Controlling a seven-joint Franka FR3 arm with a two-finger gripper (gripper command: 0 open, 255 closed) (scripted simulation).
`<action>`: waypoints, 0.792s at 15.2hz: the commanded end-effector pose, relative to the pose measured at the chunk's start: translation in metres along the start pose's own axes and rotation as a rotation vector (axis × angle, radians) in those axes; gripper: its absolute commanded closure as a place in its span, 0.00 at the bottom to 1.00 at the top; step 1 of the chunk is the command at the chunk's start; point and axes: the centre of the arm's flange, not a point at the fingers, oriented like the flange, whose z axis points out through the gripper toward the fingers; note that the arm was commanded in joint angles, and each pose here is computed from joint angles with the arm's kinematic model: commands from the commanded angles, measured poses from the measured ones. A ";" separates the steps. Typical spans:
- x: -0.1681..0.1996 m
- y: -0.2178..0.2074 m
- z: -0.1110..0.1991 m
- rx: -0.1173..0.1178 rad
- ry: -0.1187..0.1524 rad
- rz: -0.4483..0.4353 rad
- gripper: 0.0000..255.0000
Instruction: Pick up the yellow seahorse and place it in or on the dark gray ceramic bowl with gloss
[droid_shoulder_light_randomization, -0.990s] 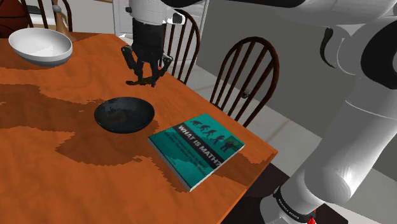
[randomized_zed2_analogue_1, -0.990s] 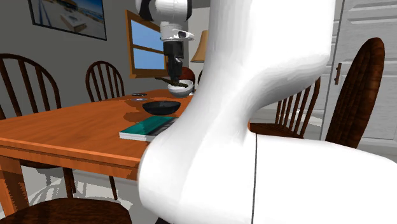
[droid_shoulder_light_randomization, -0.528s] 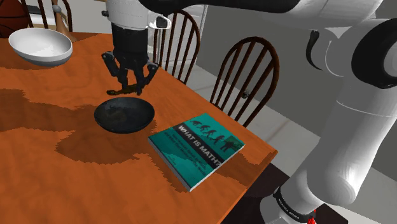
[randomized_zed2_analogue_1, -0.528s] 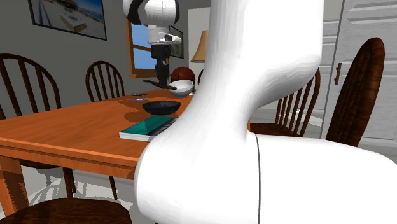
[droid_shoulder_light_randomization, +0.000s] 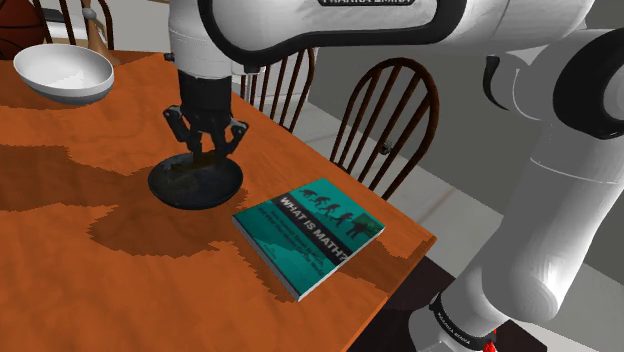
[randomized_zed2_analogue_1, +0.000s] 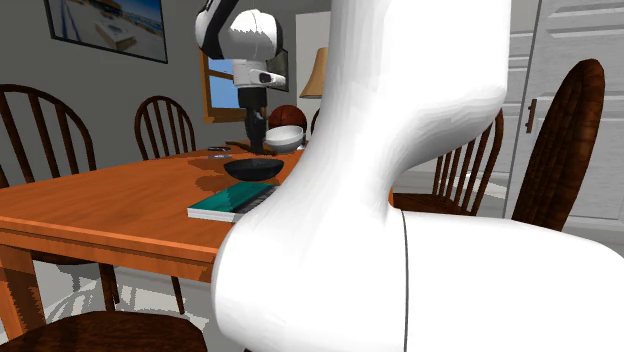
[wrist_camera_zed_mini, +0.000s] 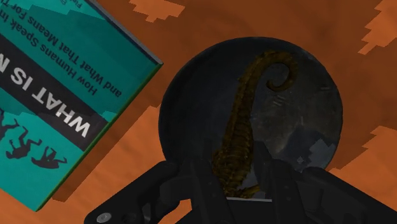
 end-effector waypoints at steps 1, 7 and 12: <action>-0.001 -0.001 0.011 0.001 0.000 0.000 1.00; -0.002 -0.001 0.025 0.001 0.000 0.000 1.00; -0.002 0.000 0.025 0.001 0.000 0.000 0.00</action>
